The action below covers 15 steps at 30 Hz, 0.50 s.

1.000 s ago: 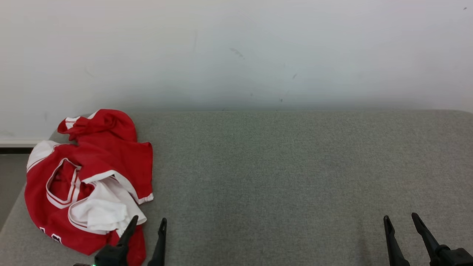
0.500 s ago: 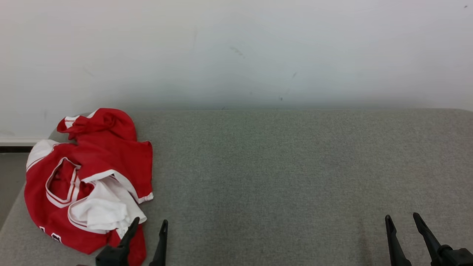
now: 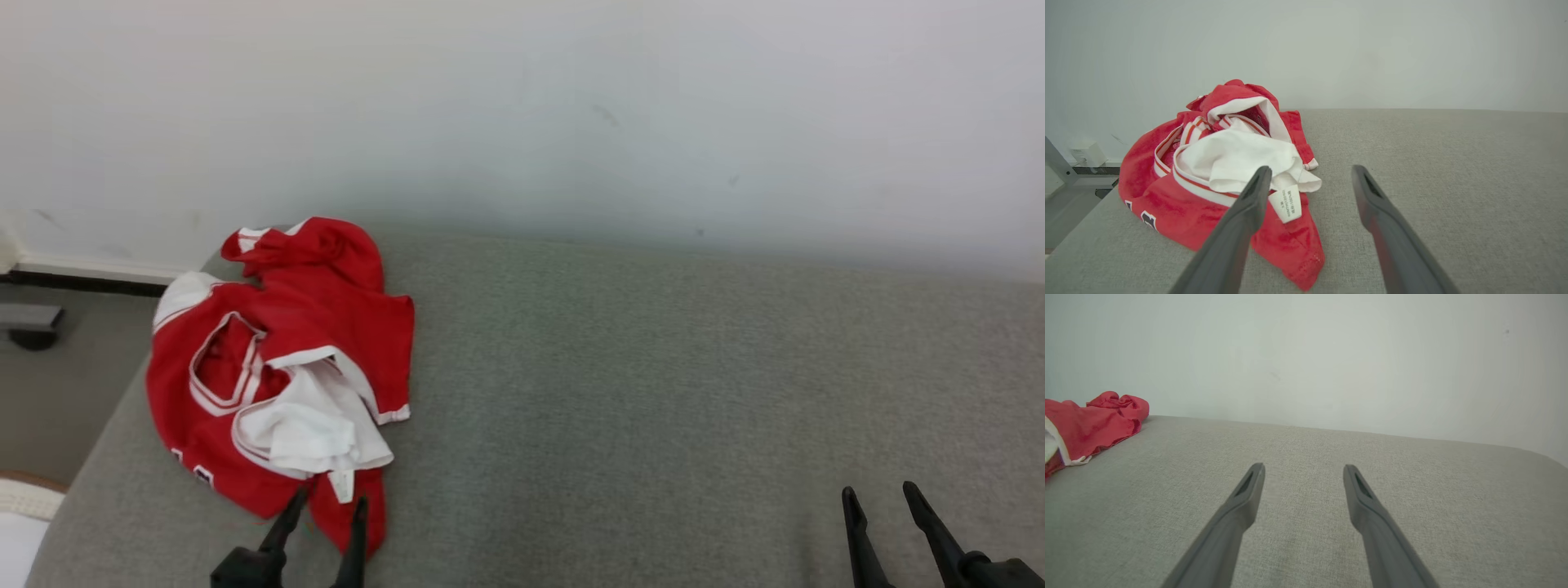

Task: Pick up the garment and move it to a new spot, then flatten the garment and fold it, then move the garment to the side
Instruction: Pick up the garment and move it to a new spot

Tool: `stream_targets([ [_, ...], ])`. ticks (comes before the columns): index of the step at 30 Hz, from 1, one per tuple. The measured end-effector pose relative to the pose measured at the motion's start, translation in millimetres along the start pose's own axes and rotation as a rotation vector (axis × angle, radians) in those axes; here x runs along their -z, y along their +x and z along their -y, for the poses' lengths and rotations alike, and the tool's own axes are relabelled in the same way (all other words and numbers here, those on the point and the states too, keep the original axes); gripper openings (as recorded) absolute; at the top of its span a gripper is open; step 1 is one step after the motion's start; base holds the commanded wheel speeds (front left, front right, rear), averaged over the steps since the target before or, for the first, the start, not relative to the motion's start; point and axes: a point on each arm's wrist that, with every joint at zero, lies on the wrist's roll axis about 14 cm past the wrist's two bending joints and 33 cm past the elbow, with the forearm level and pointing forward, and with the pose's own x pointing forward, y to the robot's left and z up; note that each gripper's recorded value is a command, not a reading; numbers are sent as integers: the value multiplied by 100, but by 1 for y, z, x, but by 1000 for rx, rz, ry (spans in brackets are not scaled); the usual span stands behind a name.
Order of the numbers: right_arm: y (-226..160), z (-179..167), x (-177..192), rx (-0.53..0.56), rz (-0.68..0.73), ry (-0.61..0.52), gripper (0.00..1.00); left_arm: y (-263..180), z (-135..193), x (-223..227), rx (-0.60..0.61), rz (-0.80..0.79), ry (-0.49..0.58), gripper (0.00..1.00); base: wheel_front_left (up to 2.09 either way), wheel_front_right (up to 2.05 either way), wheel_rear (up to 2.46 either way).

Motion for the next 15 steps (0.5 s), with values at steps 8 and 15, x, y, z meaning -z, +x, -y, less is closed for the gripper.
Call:
stream_targets([
  [8,19,-45,7,-133,-22,5,100,-34,-39,7,-132,-18,0,100,0,0,0],
  [15,30,-78,7,-226,-27,12,100,-57,-62,9,-210,-22,-1,100,0,0,0],
])
